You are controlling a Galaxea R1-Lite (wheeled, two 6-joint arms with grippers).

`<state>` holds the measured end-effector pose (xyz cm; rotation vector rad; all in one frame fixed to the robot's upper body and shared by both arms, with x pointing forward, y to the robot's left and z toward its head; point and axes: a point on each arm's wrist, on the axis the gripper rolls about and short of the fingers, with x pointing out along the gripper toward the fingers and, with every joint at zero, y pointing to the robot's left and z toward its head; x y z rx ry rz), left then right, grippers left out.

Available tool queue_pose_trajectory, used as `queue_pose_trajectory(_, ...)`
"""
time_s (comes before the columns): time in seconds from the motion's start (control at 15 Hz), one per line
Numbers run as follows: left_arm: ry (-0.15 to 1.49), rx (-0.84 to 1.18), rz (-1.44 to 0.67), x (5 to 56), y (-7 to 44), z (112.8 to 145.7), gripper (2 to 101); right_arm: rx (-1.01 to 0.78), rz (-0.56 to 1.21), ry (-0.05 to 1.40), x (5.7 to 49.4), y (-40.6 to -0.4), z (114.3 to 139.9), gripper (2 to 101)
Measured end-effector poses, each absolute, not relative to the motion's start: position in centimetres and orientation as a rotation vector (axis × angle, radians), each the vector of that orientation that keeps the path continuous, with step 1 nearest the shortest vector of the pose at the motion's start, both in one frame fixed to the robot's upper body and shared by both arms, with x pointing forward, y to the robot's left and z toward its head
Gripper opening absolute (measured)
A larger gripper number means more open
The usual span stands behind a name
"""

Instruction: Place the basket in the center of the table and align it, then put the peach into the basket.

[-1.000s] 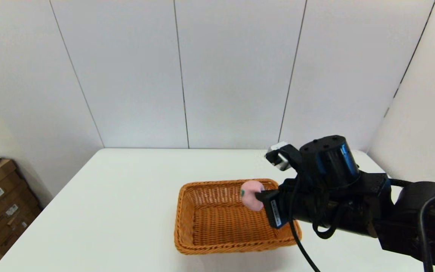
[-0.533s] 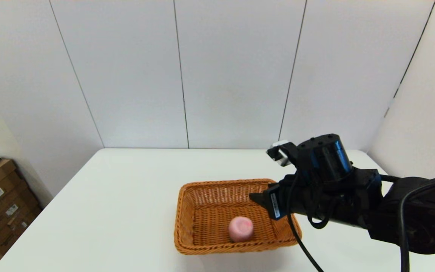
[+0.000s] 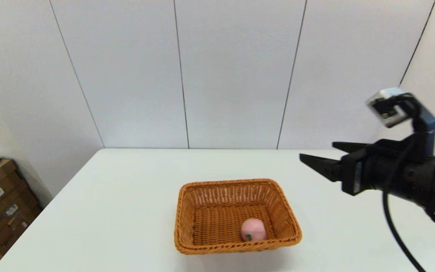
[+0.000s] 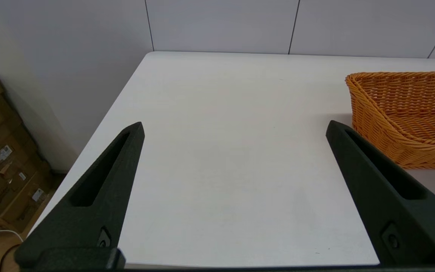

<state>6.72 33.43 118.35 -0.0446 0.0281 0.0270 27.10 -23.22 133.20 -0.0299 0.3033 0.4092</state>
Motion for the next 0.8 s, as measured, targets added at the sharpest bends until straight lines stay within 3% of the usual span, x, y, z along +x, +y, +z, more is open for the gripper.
queue_pose_trajectory(0.33, 0.028, -0.050, 0.027, 6.7, 33.4, 118.3, 97.8, -0.108, 0.160, 0.165, 19.4, -30.8, 132.6, 91.1)
queue_pose_trajectory(0.8, 0.028, -0.054, 0.026, 6.7, 33.4, 118.3, 97.8, -0.102, -0.083, 0.114, 9.0, -34.0, 126.3, 95.2)
